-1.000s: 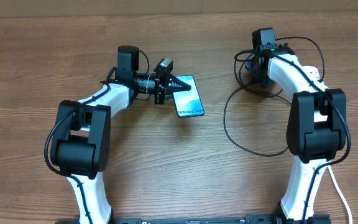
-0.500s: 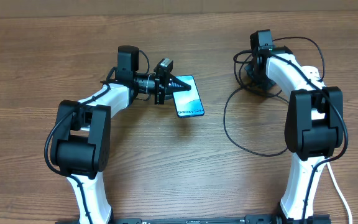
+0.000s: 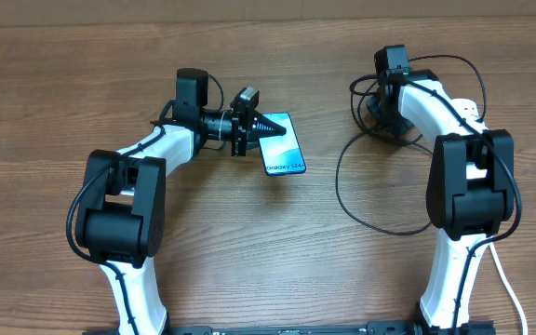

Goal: Plug charger to phone and switch on socket
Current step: 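Carry the USB-C plug with the right gripper toward the phone's bottom edge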

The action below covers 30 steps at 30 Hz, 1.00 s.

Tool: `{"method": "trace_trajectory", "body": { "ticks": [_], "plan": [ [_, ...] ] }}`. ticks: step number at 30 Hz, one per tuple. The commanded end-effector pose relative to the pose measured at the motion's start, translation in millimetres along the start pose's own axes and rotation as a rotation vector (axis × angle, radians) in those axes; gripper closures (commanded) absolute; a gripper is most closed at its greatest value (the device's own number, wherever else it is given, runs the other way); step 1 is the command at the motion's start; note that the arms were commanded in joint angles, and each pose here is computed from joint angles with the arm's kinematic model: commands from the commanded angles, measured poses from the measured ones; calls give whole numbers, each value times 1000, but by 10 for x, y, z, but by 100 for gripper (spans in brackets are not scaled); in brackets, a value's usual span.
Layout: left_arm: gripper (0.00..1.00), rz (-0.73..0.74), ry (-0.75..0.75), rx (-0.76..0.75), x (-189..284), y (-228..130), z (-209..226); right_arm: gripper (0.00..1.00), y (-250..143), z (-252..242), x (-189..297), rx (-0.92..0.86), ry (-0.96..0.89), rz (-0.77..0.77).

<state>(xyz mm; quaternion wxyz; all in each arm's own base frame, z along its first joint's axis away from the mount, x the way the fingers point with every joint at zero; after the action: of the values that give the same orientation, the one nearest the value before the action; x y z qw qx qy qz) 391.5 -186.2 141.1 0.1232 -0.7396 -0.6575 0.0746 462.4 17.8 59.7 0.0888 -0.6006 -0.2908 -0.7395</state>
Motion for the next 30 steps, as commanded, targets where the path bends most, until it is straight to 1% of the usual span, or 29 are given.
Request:
{"method": "trace_trajectory", "body": {
  "ticks": [1,5,8,11,14,18,21,23,25,27,30],
  "plan": [
    [96,40,-16,-47,-27,-22,-80,96,-61,23,-66,104,11,49],
    [96,40,-16,-48,-26,-21,-81,96,16,133,255,204,107,53],
    [96,47,-20,-71,-25,-28,-86,96,90,213,704,283,229,49],
    [96,57,-26,-100,-25,-40,-92,96,63,241,1234,404,391,94],
    [96,70,-33,-116,-23,-55,-99,96,-9,150,1726,502,512,141],
    [96,85,-41,-129,-22,-72,-106,96,-134,-138,2191,562,555,207],
    [96,84,-42,-151,-19,-66,-120,96,-299,-356,2483,687,614,247],
    [96,83,-44,-219,-18,-48,-168,96,-452,-489,2663,780,679,276],
    [96,82,-45,-253,-18,-36,-208,96,-618,-613,2794,854,743,309],
    [96,82,-45,-258,-18,-28,-238,96,-800,-775,2846,900,765,334],
    [96,82,-45,-270,-17,-23,-264,96,-1120,-1025,2800,957,769,371]
  ]
}}
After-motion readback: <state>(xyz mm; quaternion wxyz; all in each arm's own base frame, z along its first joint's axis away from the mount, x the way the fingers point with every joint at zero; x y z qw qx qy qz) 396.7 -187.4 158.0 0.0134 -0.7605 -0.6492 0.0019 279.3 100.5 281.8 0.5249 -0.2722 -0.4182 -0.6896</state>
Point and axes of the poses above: each gripper's point midway between its finger pads, its own x axis back along the fingers, its own z axis along the line the jaws close on, y = z × x, the point moved 6 cm from there along x, back along the fingers, and after that the axes turned 5 degrees about -x, right-handed, at the moved point
